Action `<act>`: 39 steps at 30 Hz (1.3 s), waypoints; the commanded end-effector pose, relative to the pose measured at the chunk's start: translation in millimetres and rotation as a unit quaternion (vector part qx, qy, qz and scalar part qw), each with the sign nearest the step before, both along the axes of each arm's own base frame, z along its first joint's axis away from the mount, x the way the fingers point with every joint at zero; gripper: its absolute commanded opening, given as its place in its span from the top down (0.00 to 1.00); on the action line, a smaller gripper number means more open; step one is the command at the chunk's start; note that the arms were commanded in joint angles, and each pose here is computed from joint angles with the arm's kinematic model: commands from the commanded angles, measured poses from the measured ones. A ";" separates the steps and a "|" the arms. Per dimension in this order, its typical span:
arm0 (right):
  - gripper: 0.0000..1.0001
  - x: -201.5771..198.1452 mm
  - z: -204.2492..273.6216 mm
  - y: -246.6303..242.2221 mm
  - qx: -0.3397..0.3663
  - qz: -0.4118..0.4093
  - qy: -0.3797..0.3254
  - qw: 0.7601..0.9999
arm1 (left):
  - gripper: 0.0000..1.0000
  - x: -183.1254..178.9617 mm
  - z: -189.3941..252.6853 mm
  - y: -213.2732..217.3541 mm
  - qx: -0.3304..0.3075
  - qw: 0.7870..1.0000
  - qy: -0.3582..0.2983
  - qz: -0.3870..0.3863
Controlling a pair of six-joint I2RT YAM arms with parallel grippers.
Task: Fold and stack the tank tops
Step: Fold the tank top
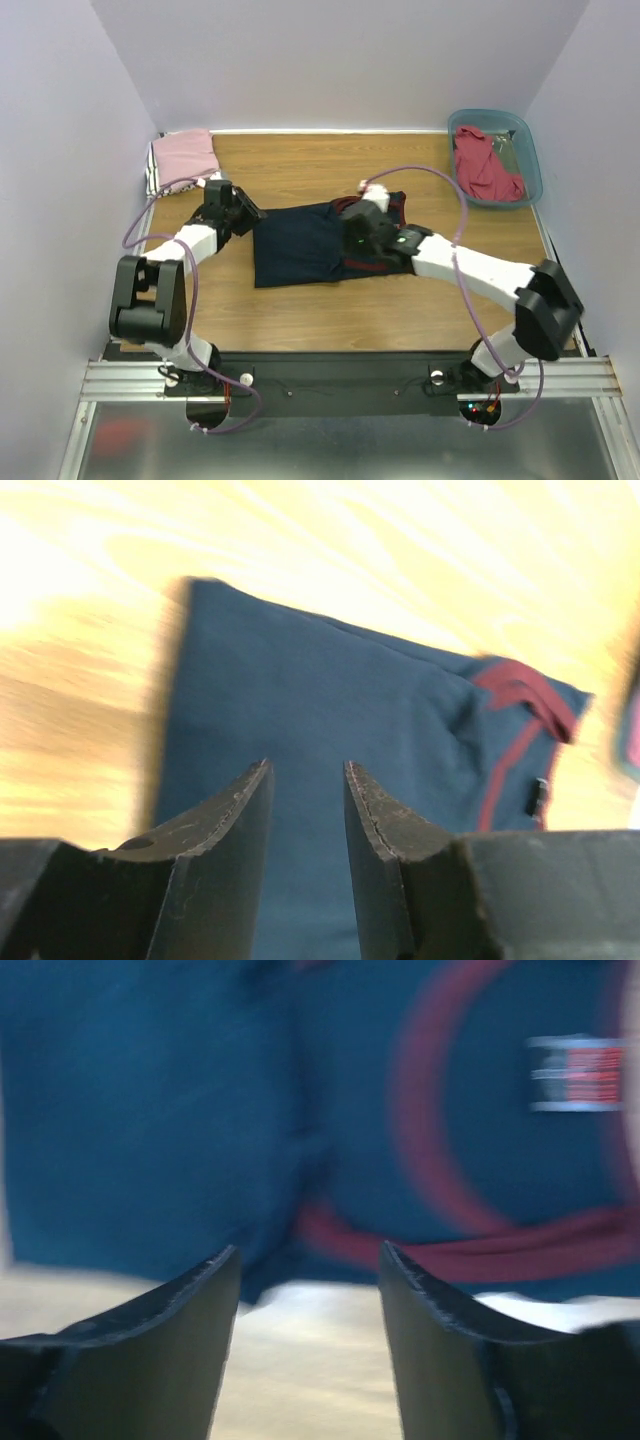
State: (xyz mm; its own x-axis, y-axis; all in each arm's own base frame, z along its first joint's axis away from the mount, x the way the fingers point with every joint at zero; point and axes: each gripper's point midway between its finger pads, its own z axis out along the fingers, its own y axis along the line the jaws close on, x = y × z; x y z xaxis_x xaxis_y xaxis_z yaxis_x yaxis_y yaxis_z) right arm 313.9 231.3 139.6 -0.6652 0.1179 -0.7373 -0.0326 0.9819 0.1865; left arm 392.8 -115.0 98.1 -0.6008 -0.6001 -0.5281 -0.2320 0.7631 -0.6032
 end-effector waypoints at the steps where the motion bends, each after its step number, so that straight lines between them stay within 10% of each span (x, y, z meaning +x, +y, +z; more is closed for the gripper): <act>1: 0.40 -11.7 11.6 74.6 0.003 0.050 -0.017 0.999 | 0.53 26.5 13.6 3.3 0.007 0.999 -0.010 -0.049; 16: 0.42 -57.1 -26.1 273.6 -0.025 0.197 -0.043 0.979 | 0.50 54.0 5.4 48.4 0.040 0.999 0.009 -0.031; 39: 0.59 -79.3 -123.0 254.0 -0.115 0.205 0.022 0.972 | 0.50 38.2 12.4 55.7 -0.006 1.000 -0.004 -0.014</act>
